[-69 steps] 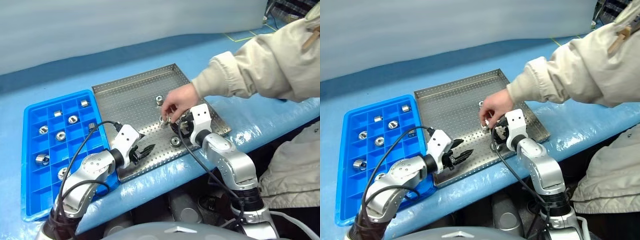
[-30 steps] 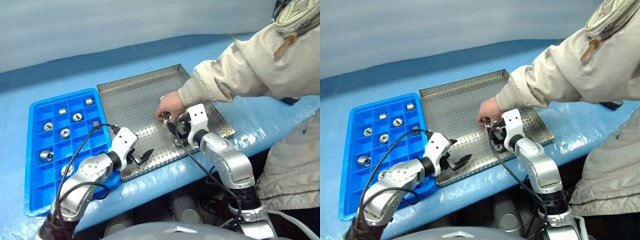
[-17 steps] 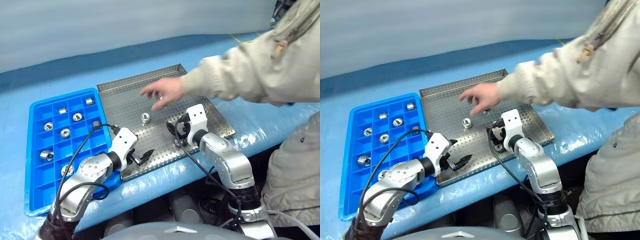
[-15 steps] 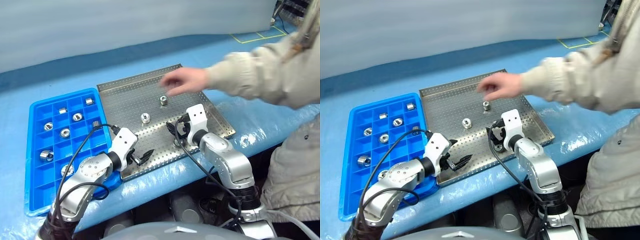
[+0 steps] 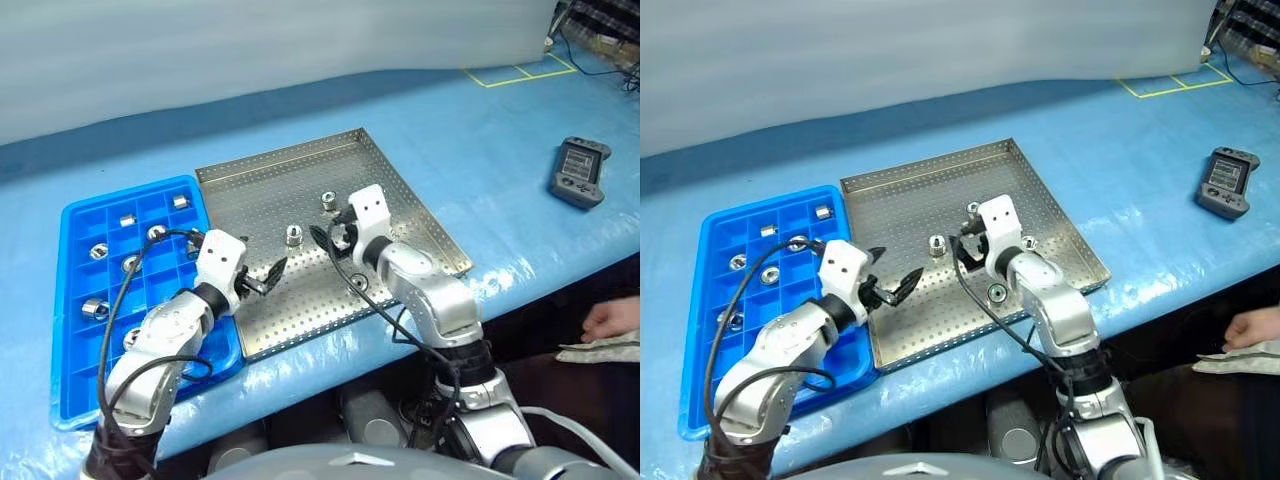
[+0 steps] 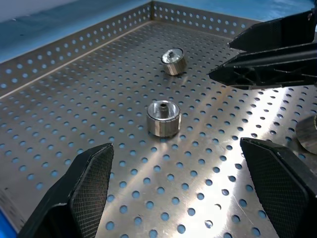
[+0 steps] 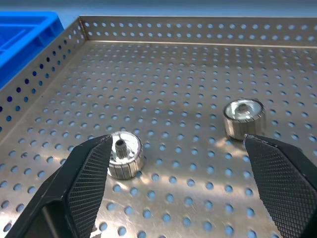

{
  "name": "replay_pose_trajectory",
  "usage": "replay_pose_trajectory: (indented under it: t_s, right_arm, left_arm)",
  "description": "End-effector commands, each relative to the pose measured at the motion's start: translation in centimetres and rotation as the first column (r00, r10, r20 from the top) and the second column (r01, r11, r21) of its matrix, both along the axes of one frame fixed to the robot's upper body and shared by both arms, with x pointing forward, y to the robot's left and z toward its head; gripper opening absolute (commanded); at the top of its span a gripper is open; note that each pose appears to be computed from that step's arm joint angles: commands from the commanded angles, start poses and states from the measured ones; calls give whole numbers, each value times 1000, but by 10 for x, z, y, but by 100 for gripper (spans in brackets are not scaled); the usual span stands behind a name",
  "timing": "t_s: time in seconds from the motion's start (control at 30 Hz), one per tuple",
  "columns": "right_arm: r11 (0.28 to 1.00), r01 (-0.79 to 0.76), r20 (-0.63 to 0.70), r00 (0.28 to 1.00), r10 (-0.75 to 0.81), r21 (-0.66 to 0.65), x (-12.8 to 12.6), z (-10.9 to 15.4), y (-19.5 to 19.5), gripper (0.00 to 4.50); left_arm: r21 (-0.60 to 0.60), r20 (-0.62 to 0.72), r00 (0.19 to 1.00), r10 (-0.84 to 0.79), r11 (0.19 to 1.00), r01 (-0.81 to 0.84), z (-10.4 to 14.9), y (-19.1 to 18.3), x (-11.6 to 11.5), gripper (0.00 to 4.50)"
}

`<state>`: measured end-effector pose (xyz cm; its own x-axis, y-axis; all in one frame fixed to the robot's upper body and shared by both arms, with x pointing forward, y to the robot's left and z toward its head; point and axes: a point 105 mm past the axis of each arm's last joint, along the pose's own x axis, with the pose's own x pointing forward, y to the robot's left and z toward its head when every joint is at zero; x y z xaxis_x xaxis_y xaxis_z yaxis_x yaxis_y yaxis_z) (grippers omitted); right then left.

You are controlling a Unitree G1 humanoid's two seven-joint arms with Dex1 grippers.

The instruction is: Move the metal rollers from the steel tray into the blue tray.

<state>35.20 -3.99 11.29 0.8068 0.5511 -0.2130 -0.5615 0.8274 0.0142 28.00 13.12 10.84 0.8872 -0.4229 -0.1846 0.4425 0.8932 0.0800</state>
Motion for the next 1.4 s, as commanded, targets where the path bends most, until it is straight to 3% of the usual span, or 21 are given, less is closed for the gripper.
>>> replay_pose_trajectory:
  t_s: [0.03,0.37,0.57,0.7,0.87,0.9,0.97,1.13,1.4]
  right_arm:
    - [1000,-22,32,999,22,12,7,5,14,450]
    - [997,-71,-36,997,71,4,12,-20,40,450]
    - [1000,-15,-77,997,14,-7,19,-37,32,450]
    - [1000,12,-99,995,-13,-16,20,-45,26,356]
    - [1000,27,-109,994,-28,-10,20,-48,23,194]
    - [1000,27,-109,994,-28,-8,20,-48,23,171]
    - [1000,27,-107,994,-27,-5,19,-47,24,172]
    - [1000,-24,-40,999,24,-9,18,-26,33,172]
    - [973,-230,127,965,228,7,5,36,82,172]
  left_arm:
    - [-14,97,995,21,1000,-20,25,4,-5,444]
    - [-12,62,997,53,999,-53,21,9,-23,444]
    - [-13,52,997,48,999,-48,20,5,-26,444]
    - [-14,47,998,44,999,-43,19,3,-26,450]
    - [-13,45,998,38,999,-38,19,2,-25,450]
    - [-13,46,998,38,999,-37,20,2,-25,450]
    - [-15,50,998,39,999,-39,20,2,-24,450]
    - [-36,91,991,96,995,-93,27,11,-24,450]
    - [-128,207,899,386,922,-366,50,57,-42,450]
